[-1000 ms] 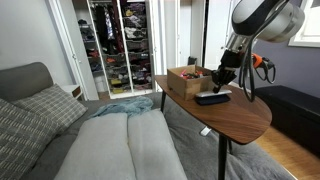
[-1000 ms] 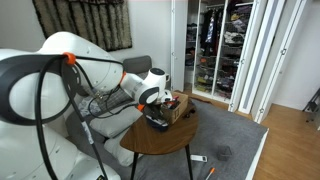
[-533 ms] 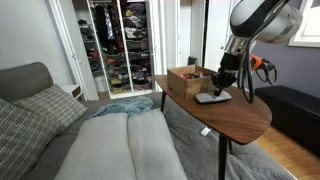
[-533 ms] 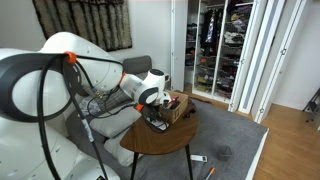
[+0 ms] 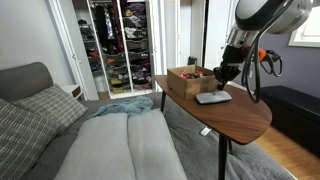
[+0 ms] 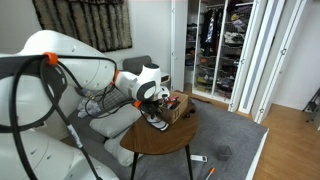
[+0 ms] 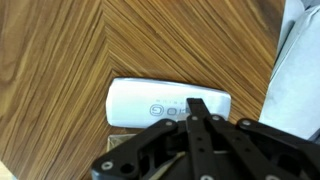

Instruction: Close the white case

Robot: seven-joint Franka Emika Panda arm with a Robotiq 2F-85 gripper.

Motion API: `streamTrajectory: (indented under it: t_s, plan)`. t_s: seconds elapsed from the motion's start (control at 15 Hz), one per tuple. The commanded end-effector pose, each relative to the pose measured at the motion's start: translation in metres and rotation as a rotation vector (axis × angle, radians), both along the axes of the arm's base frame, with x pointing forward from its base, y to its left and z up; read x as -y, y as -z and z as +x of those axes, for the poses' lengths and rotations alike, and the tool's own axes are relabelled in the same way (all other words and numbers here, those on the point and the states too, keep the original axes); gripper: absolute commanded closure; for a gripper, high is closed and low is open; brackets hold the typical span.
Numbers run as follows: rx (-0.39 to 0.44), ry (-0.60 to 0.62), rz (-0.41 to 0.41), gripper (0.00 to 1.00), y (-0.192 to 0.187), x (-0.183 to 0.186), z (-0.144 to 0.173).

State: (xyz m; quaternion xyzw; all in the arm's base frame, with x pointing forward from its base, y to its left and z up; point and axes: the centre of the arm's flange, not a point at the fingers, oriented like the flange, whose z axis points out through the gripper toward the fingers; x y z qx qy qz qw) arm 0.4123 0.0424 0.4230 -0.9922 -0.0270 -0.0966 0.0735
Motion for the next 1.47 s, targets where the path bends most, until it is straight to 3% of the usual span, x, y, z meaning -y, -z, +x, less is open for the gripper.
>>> streamTrajectory:
  t_s: [0.0,0.73,1.2,1.4]
  plan:
    - [0.005,0.013,-0.022,0.73,-0.036,-0.002,-0.023]
    - [-0.049,-0.032,-0.057,0.02,-0.119,-0.026,-0.073]
    - [-0.018,0.017,-0.116,0.00,-0.147,-0.033,-0.096]
    - [-0.021,0.002,-0.087,0.00,-0.140,-0.033,-0.090]
